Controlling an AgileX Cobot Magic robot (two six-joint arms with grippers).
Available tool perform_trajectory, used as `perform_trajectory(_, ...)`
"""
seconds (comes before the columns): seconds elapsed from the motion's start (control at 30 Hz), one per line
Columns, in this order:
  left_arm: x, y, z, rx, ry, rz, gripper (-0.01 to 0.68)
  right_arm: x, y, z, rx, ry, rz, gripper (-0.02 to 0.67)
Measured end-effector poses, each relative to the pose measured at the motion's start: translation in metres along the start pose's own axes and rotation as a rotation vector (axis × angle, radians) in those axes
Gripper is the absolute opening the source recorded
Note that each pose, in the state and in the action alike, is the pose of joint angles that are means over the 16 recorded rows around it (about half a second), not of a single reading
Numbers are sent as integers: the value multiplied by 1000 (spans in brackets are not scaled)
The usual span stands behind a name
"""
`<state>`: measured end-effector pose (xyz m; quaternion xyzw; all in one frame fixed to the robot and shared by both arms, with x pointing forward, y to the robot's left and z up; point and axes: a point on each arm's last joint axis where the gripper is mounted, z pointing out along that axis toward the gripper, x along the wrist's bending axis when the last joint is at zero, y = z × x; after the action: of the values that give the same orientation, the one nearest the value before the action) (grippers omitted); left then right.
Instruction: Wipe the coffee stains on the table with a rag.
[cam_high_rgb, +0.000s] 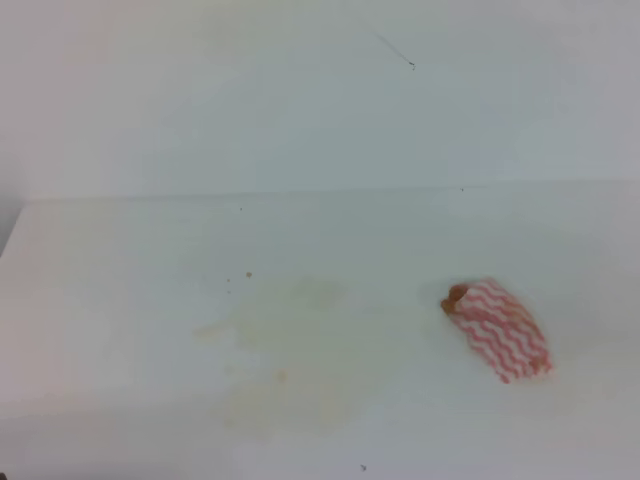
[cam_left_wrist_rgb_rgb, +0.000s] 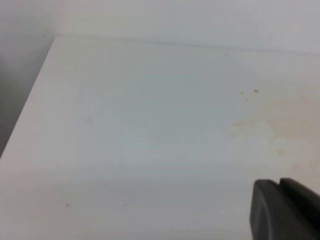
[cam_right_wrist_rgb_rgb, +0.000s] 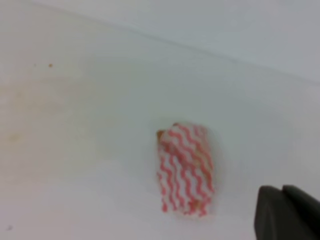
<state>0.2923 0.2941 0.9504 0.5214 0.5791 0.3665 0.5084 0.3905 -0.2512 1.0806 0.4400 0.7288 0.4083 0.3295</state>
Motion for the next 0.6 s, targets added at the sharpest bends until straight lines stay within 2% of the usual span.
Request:
perform_trajectory(0.23, 0, 0, 0, 0, 0, 0, 1, 9, -63, -9, -21, -33, -5, 4)
perform_trajectory(0.47, 0, 0, 0, 0, 0, 0, 1, 16, -102, -10, 40, -23, -2, 3)
perform_trajectory(0.6, 0, 0, 0, 0, 0, 0, 1, 18, -115, -16, 14, -46, -7, 3)
